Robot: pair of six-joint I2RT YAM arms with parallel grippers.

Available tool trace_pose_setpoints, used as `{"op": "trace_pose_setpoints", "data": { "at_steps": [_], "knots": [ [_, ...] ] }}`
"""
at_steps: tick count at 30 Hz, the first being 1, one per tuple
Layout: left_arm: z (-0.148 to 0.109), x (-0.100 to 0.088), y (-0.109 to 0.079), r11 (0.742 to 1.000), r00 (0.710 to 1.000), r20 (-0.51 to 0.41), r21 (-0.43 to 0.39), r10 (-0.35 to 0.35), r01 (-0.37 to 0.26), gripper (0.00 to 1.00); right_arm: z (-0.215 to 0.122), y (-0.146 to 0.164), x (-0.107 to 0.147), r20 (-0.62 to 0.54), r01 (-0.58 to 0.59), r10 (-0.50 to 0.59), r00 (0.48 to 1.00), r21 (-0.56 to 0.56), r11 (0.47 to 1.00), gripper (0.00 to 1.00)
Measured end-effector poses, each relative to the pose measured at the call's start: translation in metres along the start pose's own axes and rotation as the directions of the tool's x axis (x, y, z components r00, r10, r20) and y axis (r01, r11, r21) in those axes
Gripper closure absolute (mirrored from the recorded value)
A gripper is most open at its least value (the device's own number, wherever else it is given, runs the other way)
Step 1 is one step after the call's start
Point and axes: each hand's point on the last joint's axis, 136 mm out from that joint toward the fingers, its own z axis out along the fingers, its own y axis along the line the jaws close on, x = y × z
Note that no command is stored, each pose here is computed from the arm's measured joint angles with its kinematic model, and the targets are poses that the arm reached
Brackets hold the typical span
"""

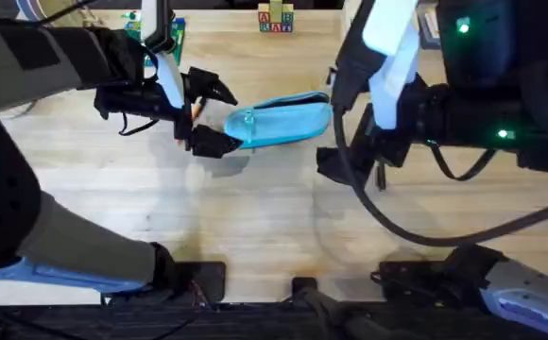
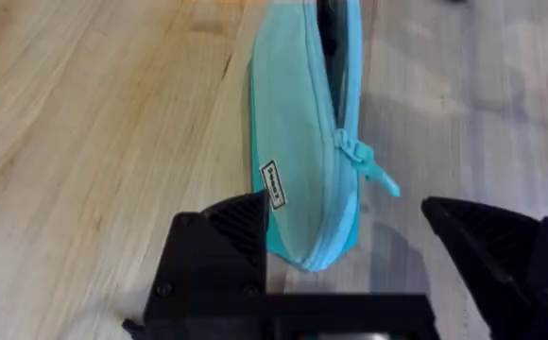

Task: Unzip the bag, pick up the pens from the table one at a time and place them inside, then zip the bag closed.

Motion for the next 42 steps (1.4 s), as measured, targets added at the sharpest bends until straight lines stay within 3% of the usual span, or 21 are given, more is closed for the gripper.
{"op": "trace_pose_setpoints", "data": {
  "at_steps": [3,4,5,12,19,30,38,40,42],
  "knots": [
    [-0.009,-0.013,-0.002,0.999,0.999,-0.001,-0.027,0.044,-0.044,0.006,-0.003,0.004,0.008,-0.029,-0.003,0.003,1.0,-0.011,1.0,0.004],
    [-0.026,-0.035,-0.006,0.99,0.994,-0.035,-0.097,0.104,-0.107,0.006,-0.003,0.006,0.013,-0.05,-0.005,0.004,0.999,-0.022,1.0,0.004],
    [-0.042,-0.049,-0.011,0.98,0.993,-0.083,-0.175,0.086,-0.099,0.006,-0.003,0.007,0.015,-0.058,-0.006,0.005,0.998,-0.023,1.0,0.004],
    [-0.064,-0.065,-0.018,0.955,0.994,-0.104,-0.298,-0.044,0.011,0.007,-0.003,0.007,0.015,-0.058,-0.006,0.005,0.998,-0.022,1.0,0.003],
    [-0.081,-0.077,-0.031,0.911,0.984,-0.082,-0.398,-0.155,0.111,0.006,-0.003,0.007,0.015,-0.058,-0.006,0.005,0.998,-0.023,1.0,0.003],
    [-0.089,-0.075,-0.062,0.886,0.962,-0.092,-0.419,-0.259,0.198,0.006,-0.003,0.003,0.016,-0.059,-0.001,0.0,0.998,-0.013,1.0,0.003],
    [-0.088,-0.072,-0.067,0.885,0.954,-0.098,-0.41,-0.283,0.221,0.006,-0.007,-0.033,0.013,-0.001,-0.039,0.039,0.999,0.07,0.997,0.01],
    [-0.088,-0.072,-0.067,0.885,0.954,-0.098,-0.41,-0.283,0.221,0.006,-0.008,-0.044,0.01,0.029,-0.051,0.049,0.998,0.092,0.994,0.05],
    [-0.088,-0.072,-0.067,0.885,0.954,-0.098,-0.41,-0.283,0.221,0.007,-0.011,-0.056,0.007,0.06,-0.067,0.06,0.996,0.118,0.991,0.177]
  ]
}}
